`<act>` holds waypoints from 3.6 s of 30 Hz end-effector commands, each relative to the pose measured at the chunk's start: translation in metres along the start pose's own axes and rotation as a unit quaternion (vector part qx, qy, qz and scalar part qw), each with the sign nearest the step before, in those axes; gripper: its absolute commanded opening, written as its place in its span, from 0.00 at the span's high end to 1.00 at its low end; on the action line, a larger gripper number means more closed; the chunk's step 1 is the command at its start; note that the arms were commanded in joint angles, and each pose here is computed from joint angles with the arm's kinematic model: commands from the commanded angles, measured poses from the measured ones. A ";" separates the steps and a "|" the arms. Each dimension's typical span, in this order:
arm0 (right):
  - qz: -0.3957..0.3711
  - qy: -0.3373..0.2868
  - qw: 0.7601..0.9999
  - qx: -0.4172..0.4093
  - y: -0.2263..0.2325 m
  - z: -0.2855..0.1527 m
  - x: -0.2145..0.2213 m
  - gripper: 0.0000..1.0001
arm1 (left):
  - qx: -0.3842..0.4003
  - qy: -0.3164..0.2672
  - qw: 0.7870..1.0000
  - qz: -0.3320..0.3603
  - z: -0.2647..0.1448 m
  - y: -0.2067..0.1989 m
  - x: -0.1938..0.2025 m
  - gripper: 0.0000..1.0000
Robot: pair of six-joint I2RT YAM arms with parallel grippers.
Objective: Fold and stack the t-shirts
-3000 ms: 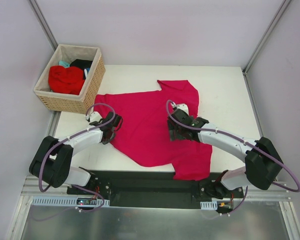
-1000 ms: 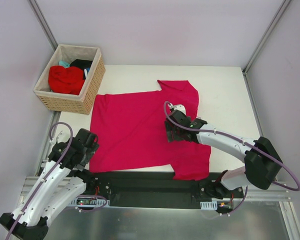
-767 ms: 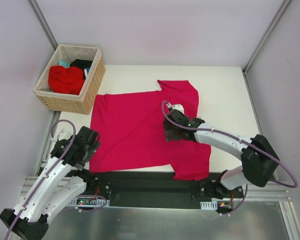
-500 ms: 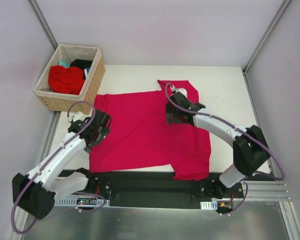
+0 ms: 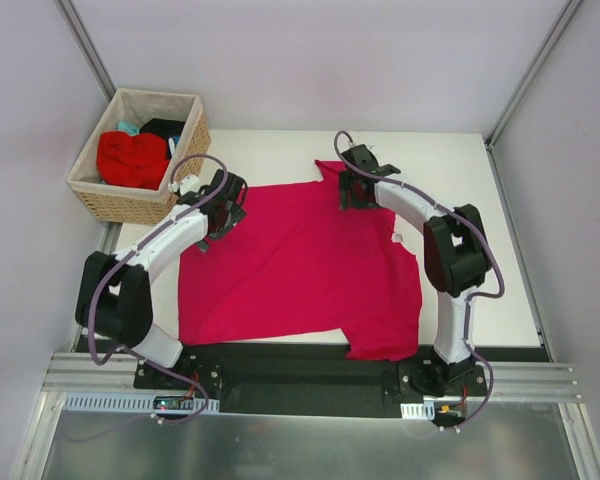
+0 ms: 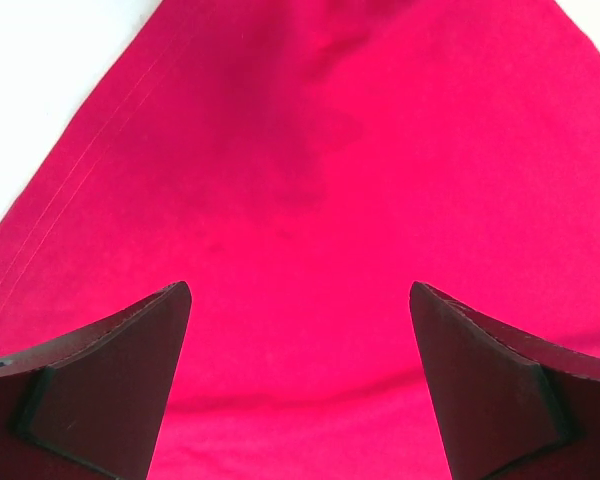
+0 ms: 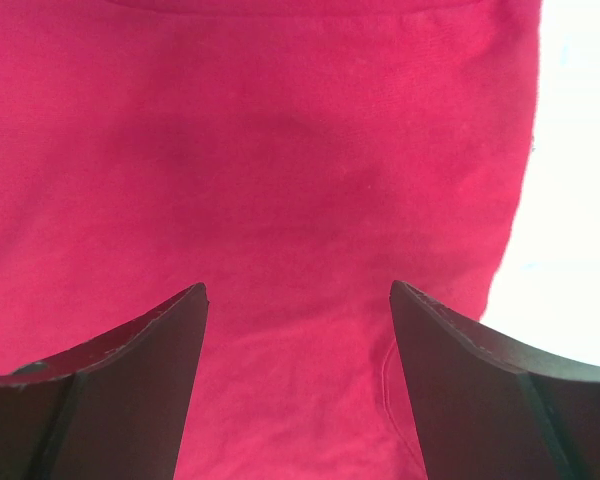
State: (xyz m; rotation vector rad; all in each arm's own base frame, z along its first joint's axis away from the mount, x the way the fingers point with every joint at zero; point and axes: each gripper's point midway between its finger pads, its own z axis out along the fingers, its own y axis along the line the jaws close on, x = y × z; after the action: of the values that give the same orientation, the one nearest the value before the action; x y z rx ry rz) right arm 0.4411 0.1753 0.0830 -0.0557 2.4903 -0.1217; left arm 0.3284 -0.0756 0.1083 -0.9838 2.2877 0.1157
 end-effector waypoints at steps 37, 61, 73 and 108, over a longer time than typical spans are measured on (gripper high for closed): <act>0.043 0.089 0.990 0.102 -0.086 0.078 -0.030 0.19 | -0.011 0.042 0.999 -0.020 0.130 -0.099 -0.054 0.12; -0.005 0.012 0.999 0.044 -0.029 0.002 -0.042 0.18 | 0.081 0.076 0.994 0.008 0.056 -0.103 -0.045 0.12; -0.001 0.046 0.997 -0.057 0.014 -0.001 0.011 0.18 | 0.067 0.138 0.978 0.144 0.057 -0.046 0.015 0.08; 0.127 0.156 0.979 -0.036 -0.021 0.064 0.031 0.19 | 0.083 0.179 0.968 0.154 0.128 -0.097 0.016 0.07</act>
State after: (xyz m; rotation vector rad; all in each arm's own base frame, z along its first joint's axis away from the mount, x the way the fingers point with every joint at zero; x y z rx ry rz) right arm 0.4540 0.1587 0.0252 0.1815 2.7352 0.0770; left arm 0.4411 -0.1012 0.0238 -0.6194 2.6884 -0.0498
